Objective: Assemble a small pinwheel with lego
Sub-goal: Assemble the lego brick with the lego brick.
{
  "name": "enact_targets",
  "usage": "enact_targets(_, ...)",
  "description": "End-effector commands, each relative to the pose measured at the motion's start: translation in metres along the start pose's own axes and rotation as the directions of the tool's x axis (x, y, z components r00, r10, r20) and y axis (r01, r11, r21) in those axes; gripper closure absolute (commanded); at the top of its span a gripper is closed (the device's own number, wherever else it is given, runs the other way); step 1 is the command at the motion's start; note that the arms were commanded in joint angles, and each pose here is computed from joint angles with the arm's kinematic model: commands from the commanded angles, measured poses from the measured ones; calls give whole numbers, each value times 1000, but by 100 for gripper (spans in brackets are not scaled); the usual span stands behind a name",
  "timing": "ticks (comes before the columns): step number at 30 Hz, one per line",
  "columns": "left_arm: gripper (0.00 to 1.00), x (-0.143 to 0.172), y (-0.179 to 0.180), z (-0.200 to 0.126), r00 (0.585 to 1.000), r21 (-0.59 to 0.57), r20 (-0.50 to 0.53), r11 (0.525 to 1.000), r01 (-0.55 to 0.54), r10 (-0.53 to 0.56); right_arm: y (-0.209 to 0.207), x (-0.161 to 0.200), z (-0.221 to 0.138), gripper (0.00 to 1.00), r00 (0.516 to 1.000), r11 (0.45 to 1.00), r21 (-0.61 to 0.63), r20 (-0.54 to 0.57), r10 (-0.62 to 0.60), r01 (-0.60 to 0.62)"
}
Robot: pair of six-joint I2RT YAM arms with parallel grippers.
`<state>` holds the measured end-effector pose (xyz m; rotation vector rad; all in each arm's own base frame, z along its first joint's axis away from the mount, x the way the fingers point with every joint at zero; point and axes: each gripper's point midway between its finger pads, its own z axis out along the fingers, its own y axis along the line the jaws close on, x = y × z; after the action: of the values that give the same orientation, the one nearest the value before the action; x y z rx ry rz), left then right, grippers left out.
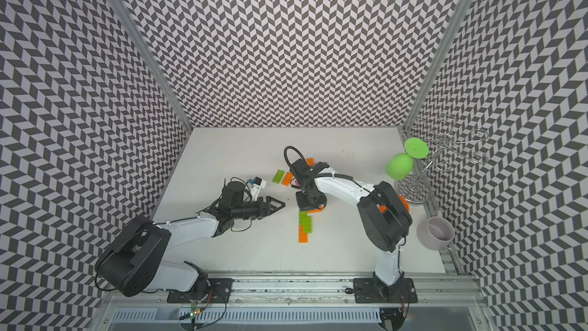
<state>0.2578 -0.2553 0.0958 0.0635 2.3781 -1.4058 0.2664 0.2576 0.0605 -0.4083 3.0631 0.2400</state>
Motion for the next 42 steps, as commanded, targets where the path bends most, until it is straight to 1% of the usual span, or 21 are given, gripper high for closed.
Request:
enact_targets(1, 27, -4, -3, 1, 1000, 1, 6, 1000, -29, 29, 12, 0, 2, 98, 1000, 999, -39, -8, -3, 3)
enact_targets(3, 27, -4, -2, 2, 1000, -1, 3, 1000, -28, 28, 16, -1, 2, 98, 1000, 998, -55, -10, -5, 5)
enact_targets(8, 27, -3, -2, 2, 1000, -1, 2, 1000, -27, 27, 15, 1, 8, 98, 1000, 999, -47, -22, -1, 0)
enact_targets(16, 27, -2, -1, 1, 1000, -2, 4, 1000, -26, 26, 5, 2, 23, 98, 999, 1000, 6, -35, 27, -26)
enact_targets(25, 27, -3, -1, 2, 1000, -2, 2, 1000, -26, 26, 3, 7, 28, 98, 997, 998, 15, -52, 55, -54)
enact_targets(30, 27, -3, -1, 1, 1000, -2, 4, 1000, -27, 27, -5, 18, 33, 97, 993, 992, 87, -67, 96, -90)
enact_targets(33, 27, -2, 1, 0, 1000, -6, 7, 1000, -22, 22, -14, 27, 38, 97, 987, 982, 135, -72, 144, -134)
enact_targets(37, 27, -2, 3, -1, 1000, -7, 9, 1000, -17, 18, -17, 36, 49, 96, 980, 974, 148, -81, 183, -170)
enact_targets(40, 27, -3, 3, -2, 1000, -6, 11, 1000, -19, 19, -12, 38, 57, 97, 983, 980, 143, -98, 157, -142)
enact_targets(42, 27, -4, 3, -4, 1000, -8, 14, 1000, -20, 20, -8, 40, 63, 97, 988, 983, 163, -121, 101, -81)
